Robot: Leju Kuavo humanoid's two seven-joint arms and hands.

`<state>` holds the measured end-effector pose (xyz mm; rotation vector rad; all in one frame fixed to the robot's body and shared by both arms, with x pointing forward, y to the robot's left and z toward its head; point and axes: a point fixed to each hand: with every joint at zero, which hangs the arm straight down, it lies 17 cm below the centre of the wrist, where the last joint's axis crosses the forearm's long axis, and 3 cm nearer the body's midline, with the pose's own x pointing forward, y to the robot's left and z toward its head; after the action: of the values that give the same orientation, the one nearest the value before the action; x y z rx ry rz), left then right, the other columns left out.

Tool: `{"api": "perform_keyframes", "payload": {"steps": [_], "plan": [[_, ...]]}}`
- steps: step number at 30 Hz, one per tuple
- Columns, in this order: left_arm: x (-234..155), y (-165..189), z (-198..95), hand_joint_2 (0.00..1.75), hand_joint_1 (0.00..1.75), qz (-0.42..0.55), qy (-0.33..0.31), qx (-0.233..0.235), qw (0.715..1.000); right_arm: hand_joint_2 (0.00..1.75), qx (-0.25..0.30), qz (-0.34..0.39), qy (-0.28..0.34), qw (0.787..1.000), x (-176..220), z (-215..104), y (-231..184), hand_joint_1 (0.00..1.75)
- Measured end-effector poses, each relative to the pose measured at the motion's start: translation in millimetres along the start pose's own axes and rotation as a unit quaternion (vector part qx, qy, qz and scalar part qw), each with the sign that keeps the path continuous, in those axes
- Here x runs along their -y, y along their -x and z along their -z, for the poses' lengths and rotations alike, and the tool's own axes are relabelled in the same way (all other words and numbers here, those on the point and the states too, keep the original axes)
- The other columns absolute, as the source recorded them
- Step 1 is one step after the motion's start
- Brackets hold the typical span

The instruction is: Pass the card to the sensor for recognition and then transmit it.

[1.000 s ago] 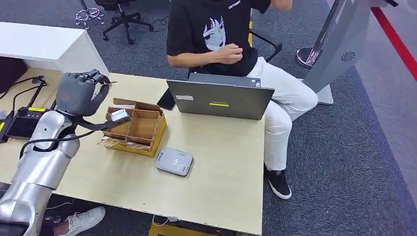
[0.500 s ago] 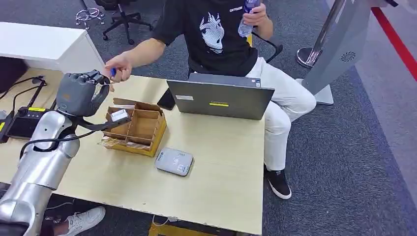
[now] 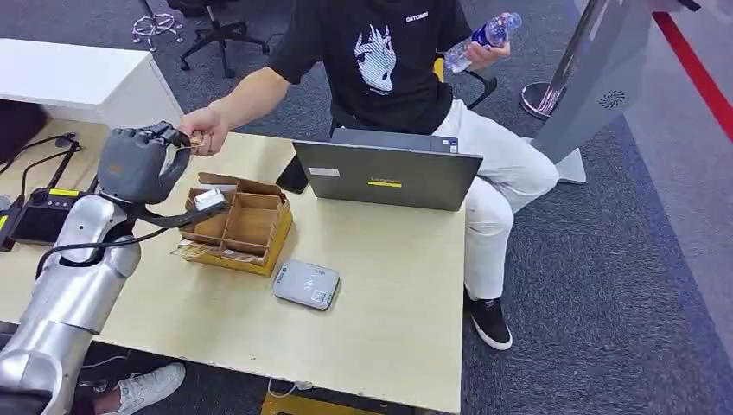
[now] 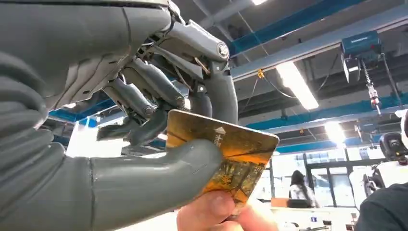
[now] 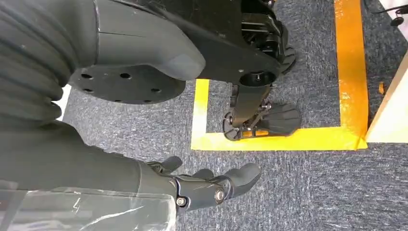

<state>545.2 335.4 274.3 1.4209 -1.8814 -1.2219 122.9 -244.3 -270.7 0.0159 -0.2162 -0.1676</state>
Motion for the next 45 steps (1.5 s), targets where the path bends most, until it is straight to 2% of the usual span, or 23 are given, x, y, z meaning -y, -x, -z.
{"api": "perform_keyframes", "payload": {"steps": [4,7,18,24,28,45], "plan": [[7,-7,-9,1.75,0.00,-0.005,0.001,0.004,1.000,1.75,0.000,0.002,0.000,1.000,0,0,0,0.00],[20,-28,-27,1.75,0.00,-0.022,0.015,0.020,0.999,1.75,0.002,0.007,0.001,1.000,0,0,0,0.00],[95,-165,-114,1.75,0.00,-0.063,0.135,0.122,0.981,1.75,0.006,0.022,0.002,1.000,1,0,4,0.00],[120,-201,-136,1.75,0.00,-0.063,0.174,0.149,0.971,1.75,0.005,0.022,0.002,1.000,1,0,4,0.00],[135,-201,-145,1.75,0.00,-0.049,0.194,0.143,0.969,1.75,0.004,0.021,0.002,1.000,1,0,5,0.00],[160,-153,-159,1.75,0.00,-0.013,0.205,0.078,0.976,1.75,0.000,0.021,0.003,1.000,2,0,8,0.00]]}}
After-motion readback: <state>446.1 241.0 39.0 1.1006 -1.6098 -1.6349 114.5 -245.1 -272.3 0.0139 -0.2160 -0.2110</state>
